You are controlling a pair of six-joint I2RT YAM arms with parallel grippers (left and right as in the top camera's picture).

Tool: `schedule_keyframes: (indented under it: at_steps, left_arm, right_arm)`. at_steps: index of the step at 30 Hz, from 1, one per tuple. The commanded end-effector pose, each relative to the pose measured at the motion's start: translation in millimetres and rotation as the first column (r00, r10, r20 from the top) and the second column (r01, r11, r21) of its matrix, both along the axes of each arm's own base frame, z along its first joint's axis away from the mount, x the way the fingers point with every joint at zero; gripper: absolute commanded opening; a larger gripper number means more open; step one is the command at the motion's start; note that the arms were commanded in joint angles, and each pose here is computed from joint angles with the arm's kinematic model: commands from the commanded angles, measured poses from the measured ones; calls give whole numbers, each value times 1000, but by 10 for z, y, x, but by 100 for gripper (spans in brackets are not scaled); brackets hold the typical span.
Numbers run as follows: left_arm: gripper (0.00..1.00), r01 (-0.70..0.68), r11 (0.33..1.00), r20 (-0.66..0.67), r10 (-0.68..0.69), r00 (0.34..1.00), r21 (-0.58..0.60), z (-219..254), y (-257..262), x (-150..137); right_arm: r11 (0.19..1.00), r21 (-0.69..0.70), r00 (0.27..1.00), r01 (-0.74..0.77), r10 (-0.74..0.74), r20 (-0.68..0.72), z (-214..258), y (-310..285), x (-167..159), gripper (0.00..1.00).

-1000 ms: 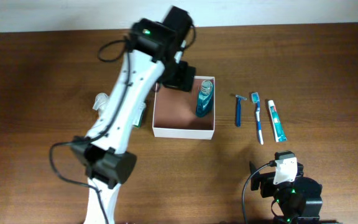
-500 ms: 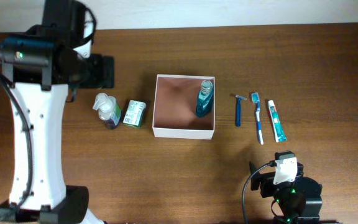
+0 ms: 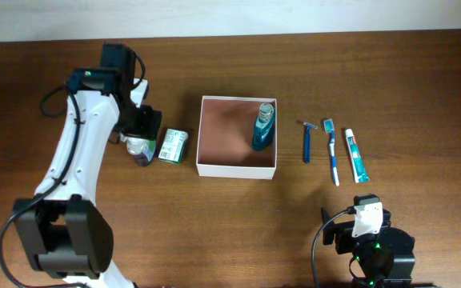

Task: Pack container
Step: 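Move the left gripper to the foaming soap bottle and grasp it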

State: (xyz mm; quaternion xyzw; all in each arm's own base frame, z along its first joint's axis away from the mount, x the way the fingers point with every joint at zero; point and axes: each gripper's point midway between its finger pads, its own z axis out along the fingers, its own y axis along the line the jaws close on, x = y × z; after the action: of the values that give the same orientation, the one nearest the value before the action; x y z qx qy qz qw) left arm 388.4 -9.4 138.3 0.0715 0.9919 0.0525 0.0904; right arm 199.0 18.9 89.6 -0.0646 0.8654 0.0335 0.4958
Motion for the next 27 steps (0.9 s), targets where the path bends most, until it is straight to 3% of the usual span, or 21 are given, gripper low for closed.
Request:
schedule_keyframes:
  at_steps: [1, 5, 6, 10, 14, 21, 24, 27]
  left_arm:
    - [95, 18, 1000, -28, -18, 999, -5, -245, 17, -77]
    - [89, 34, 999, -17, -34, 999, -3, -407, 17, -62]
    - [82, 40, 999, -13, -40, 999, -2, -425, 16, -54]
    - [73, 40, 999, -1, -40, 999, -2, -430, 14, -24]
    - [55, 40, 999, -1, -40, 999, -3, -430, 13, -24]
    - [52, 48, 997, -16, -49, 999, -56, -443, -78, -65]
    - [35, 50, 996, -29, -52, 998, -73, -449, -106, -98]
    - [25, 48, 996, -44, -52, 998, -69, -436, -97, -134]
  right_arm:
    - [1000, 12, 1000, 8, -8, 2, -7, -5, 3, 99]
    - [1000, 12, 1000, 8, -8, 2, -7, -5, 3, 99]
    - [1000, 12, 1000, 9, -9, 2, -7, -6, 4, 99]
    - [1000, 12, 1000, 8, -8, 2, -7, -5, 3, 99]
    - [1000, 12, 1000, 8, -8, 2, -7, -5, 3, 99]
    - [1000, 12, 1000, 9, -9, 2, -7, -6, 3, 99]
    - [1000, 12, 1000, 8, -8, 2, -7, -5, 3, 99]
    - [1000, 12, 1000, 8, -8, 2, -7, -5, 3, 99]
